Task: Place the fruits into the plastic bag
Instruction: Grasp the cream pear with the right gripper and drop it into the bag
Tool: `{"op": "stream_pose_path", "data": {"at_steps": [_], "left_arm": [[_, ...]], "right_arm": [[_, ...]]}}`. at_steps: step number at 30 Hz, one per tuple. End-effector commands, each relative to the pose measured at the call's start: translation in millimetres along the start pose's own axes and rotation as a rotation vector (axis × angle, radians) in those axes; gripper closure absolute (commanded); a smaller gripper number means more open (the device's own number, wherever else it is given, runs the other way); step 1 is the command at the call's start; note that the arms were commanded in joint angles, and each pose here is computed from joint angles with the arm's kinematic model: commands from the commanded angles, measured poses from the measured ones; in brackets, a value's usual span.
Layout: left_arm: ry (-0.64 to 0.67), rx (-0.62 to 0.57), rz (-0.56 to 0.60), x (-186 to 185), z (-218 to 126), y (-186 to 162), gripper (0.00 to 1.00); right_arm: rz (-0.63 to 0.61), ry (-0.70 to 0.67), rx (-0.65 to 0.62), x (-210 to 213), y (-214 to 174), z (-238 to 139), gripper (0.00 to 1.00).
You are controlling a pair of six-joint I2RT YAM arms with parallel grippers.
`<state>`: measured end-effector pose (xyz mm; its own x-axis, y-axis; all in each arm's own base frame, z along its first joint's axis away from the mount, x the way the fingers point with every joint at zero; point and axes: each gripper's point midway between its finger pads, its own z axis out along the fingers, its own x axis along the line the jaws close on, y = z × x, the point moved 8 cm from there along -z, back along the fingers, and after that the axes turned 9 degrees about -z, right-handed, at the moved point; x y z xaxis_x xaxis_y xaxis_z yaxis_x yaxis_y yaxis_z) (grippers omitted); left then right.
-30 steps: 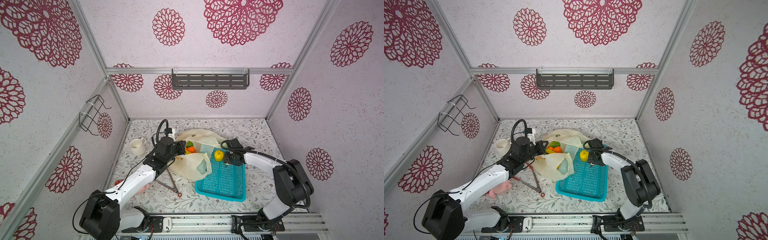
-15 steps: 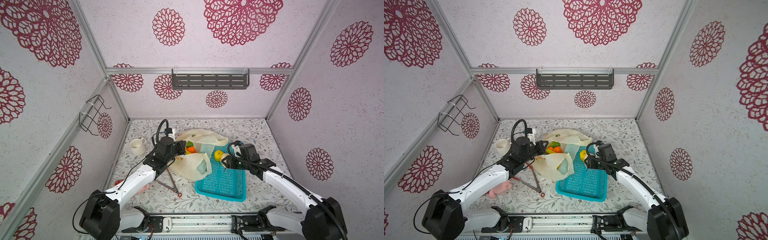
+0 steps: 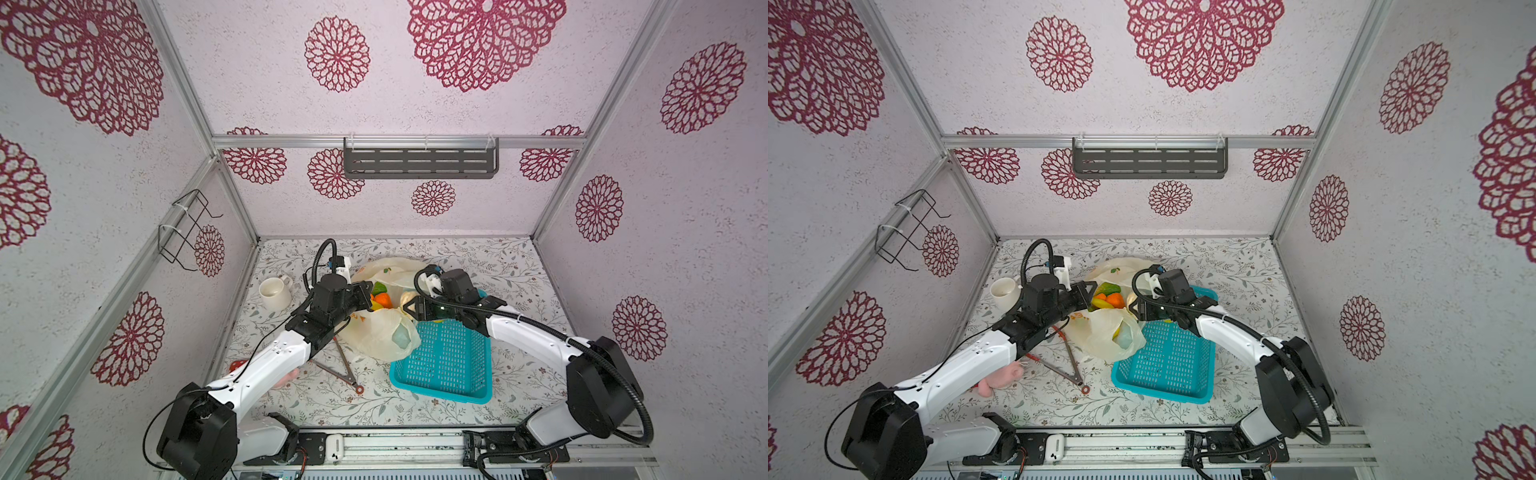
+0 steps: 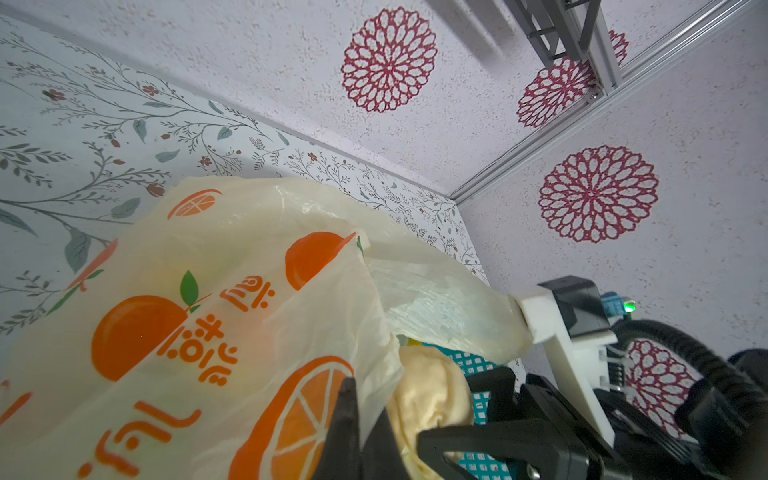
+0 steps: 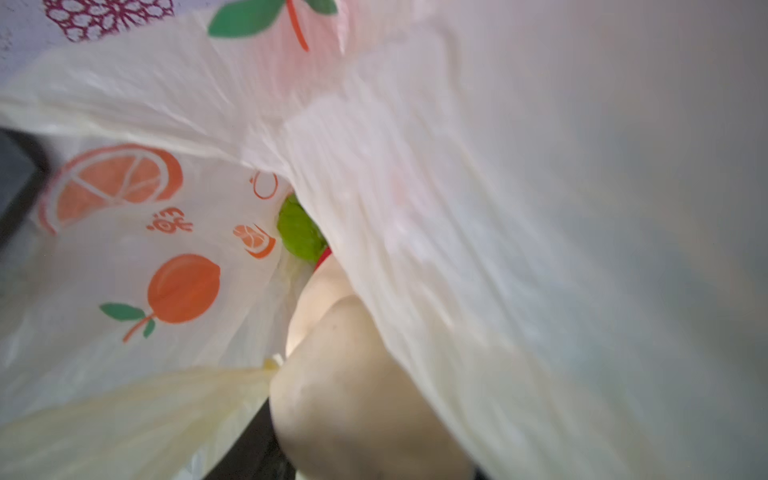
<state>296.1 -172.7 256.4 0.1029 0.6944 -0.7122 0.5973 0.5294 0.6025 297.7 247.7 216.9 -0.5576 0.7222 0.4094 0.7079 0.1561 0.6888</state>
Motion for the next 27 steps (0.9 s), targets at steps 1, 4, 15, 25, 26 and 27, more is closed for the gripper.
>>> {"op": "stream_pose_path", "data": {"at_steps": [1, 4, 15, 25, 26, 27], "left_arm": [[-0.012, -0.019, -0.001, -5.5, -4.6, 1.6, 1.00], [-0.012, -0.022, 0.000, -6.0, -5.7, 1.7, 1.00], [-0.002, -0.030, 0.004, -4.0, -10.8, 0.9, 1.00], [-0.007, -0.028, 0.005, -5.5, -7.2, 1.7, 1.00], [-0.009, -0.028, 0.006, -6.0, -7.0, 1.3, 1.00], [-0.008, -0.027, 0.007, -5.7, -7.1, 1.3, 1.00]], "right_arm": [[-0.064, 0.014, -0.102, 14.1, 33.1, 5.6, 0.50], [-0.047, -0.010, -0.092, 11.7, 36.7, 21.1, 0.47], [0.014, -0.085, -0.059, -1.5, 21.5, 28.9, 0.30], [-0.025, -0.080, -0.085, 5.5, 16.8, -1.1, 0.21], [-0.030, -0.084, -0.090, 6.4, 15.3, -7.3, 0.21], [-0.030, -0.094, -0.097, 6.0, 13.7, -13.2, 0.21]]}}
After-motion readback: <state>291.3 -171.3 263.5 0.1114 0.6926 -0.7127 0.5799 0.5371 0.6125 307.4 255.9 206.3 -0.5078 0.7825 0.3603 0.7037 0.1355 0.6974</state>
